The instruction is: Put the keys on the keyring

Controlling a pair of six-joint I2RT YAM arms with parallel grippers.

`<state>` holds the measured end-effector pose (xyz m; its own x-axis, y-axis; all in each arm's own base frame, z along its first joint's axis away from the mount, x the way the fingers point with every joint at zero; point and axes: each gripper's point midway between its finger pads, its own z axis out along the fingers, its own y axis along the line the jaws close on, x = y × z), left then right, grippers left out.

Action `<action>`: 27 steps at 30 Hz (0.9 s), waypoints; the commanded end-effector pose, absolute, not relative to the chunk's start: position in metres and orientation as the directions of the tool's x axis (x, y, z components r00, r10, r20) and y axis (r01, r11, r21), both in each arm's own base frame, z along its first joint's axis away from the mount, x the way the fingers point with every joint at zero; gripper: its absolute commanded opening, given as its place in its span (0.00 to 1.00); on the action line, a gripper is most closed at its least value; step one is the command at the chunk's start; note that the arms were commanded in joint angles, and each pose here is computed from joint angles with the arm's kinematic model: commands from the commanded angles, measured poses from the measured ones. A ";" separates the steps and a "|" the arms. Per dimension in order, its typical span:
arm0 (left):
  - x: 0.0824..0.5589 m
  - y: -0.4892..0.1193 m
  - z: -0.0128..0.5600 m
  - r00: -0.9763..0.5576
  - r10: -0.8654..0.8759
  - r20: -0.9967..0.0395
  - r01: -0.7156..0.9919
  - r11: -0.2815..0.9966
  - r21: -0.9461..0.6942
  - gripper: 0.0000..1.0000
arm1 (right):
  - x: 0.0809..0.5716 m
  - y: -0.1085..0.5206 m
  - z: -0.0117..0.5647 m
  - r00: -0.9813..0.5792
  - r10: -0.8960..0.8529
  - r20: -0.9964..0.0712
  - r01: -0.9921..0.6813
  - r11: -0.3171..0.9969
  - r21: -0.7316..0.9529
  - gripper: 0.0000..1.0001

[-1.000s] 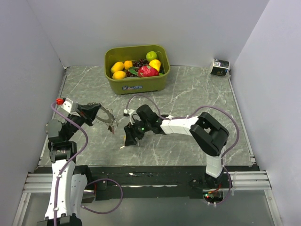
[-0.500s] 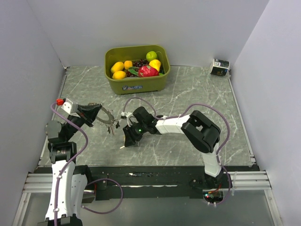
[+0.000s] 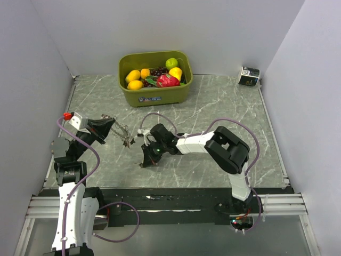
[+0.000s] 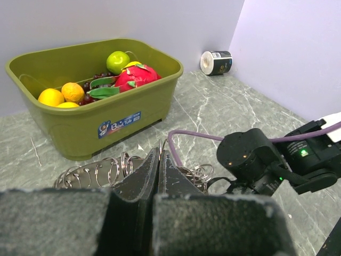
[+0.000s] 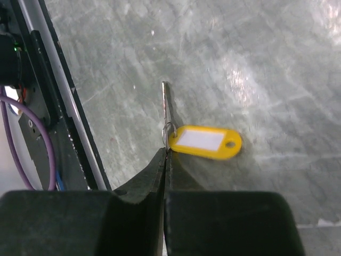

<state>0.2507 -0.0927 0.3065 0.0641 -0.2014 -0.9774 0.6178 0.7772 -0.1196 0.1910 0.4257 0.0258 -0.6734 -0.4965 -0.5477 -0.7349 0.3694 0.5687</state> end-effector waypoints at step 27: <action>0.238 -0.120 0.310 0.085 -0.146 -0.986 0.732 0.680 -0.037 0.01 | 0.205 0.288 0.108 -0.656 -0.357 -0.665 -0.701 0.615 0.361 0.83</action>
